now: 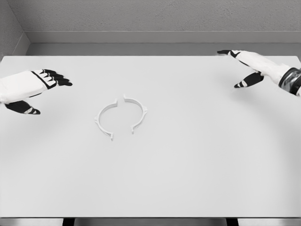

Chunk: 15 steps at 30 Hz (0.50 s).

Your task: Assemble PVC drainage pipe clamps

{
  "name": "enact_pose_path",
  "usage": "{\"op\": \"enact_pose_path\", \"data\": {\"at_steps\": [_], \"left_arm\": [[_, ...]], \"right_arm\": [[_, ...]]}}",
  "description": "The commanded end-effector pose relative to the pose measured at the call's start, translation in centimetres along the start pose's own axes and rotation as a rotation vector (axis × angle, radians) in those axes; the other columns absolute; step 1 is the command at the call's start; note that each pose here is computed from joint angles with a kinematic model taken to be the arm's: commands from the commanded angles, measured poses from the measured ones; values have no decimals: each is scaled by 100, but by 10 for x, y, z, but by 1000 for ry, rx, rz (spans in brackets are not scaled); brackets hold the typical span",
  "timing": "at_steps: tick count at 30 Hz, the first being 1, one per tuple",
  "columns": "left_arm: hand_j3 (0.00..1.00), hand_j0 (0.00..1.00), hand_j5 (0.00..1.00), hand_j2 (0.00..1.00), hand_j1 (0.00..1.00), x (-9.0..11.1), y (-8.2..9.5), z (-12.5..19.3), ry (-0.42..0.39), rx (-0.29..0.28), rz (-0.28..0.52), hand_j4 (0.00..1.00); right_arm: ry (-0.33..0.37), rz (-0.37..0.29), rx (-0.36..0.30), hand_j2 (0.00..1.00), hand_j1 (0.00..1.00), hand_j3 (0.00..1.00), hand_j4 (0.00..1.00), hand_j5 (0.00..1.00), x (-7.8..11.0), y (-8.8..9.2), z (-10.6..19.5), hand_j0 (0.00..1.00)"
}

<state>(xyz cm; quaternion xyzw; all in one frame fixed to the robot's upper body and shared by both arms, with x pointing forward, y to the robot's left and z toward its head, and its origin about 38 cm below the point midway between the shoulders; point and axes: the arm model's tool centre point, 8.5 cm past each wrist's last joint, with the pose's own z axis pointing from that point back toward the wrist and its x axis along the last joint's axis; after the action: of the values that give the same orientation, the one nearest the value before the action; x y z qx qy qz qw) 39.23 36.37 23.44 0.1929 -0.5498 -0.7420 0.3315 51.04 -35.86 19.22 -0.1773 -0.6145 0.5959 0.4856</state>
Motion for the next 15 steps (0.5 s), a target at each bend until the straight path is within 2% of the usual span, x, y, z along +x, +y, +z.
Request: {"op": "enact_pose_path", "data": {"at_steps": [1, 2, 3, 5, 8, 10, 11, 13, 14, 15], "left_arm": [[100, 100, 100, 100, 100, 24, -23, -35, -82, -15, 41, 100], [100, 100, 100, 100, 100, 34, -27, -49, -114, 5, 54, 100], [100, 100, 100, 100, 100, 35, -24, -50, -116, 12, 52, 100], [100, 100, 100, 100, 100, 43, -21, -58, -142, 34, 54, 100], [100, 100, 100, 100, 100, 58, -16, -67, -181, 67, 51, 100], [100, 100, 100, 100, 100, 59, -18, -69, -186, 63, 54, 100], [100, 100, 100, 100, 100, 62, -18, -71, -193, 71, 59, 100], [100, 100, 100, 100, 100, 68, -22, -78, -212, 69, 68, 100], [100, 100, 100, 100, 100, 68, -23, -78, -212, 69, 69, 100], [100, 100, 100, 100, 100, 68, -25, -77, -210, 64, 71, 100]], "right_arm": [[-16, 29, -13, 100, 100, 100, 100, 100, 6, -10, 3, 100], [-17, 31, -13, 100, 100, 100, 100, 100, 6, -11, 2, 100], [-18, 33, -12, 100, 100, 100, 100, 100, 7, -12, 1, 100], [-13, 93, 71, 100, 100, 100, 100, 100, 8, -4, 2, 100], [19, 87, 29, 100, 100, 100, 100, 100, -3, -22, 14, 100], [34, 74, -48, 100, 100, 100, 100, 100, -8, -46, 23, 100], [57, 55, -103, 100, 100, 100, 100, 100, -16, -57, 35, 100], [64, 31, -117, 100, 100, 100, 100, 100, -20, -58, 37, 100], [48, 23, -116, 100, 100, 100, 100, 100, -15, -54, 29, 100], [36, 21, -129, 100, 100, 100, 100, 100, -12, -59, 25, 100]]}}
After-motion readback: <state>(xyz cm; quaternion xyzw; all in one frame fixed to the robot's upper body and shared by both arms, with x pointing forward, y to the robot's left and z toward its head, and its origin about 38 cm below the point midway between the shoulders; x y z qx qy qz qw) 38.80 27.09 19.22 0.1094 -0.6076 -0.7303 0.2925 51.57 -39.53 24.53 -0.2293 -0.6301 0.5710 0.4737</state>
